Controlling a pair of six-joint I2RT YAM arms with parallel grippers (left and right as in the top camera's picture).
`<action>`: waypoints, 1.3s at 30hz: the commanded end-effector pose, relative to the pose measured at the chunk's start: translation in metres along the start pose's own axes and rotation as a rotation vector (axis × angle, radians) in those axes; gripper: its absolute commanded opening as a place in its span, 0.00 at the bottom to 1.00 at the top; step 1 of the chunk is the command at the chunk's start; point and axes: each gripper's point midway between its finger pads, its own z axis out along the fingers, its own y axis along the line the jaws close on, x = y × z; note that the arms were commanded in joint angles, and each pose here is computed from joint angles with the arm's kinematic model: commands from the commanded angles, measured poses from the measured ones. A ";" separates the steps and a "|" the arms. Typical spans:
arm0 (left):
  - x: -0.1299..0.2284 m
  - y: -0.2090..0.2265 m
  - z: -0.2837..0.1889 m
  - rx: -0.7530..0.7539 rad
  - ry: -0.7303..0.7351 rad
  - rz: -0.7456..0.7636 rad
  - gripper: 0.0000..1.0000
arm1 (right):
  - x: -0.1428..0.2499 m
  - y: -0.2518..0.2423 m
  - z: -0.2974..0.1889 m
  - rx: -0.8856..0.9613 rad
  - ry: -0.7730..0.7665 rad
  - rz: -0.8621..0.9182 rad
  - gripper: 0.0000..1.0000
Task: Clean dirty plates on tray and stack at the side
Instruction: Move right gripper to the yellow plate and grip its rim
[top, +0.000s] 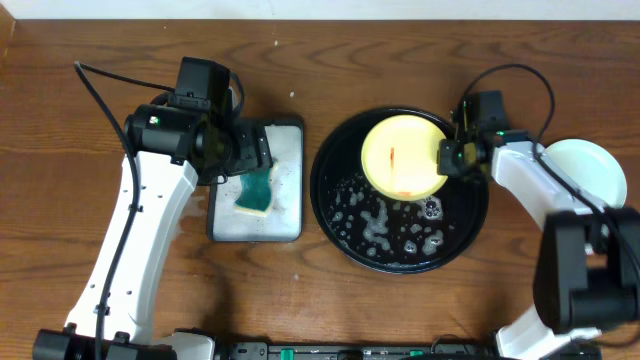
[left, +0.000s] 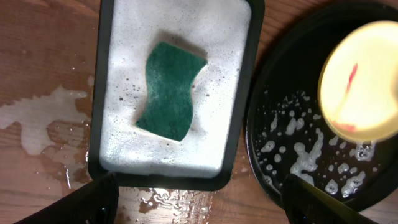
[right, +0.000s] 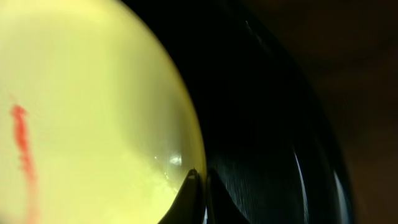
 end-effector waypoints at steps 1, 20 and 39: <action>0.000 -0.001 -0.002 0.009 0.000 0.007 0.84 | 0.006 -0.004 -0.036 0.011 -0.006 0.116 0.01; 0.000 -0.001 -0.002 0.008 0.003 -0.001 0.84 | 0.079 0.010 -0.048 -0.061 0.220 0.038 0.22; 0.029 0.054 0.151 -0.190 0.139 -0.001 0.66 | 0.046 0.033 -0.165 -0.191 -0.119 -0.097 0.25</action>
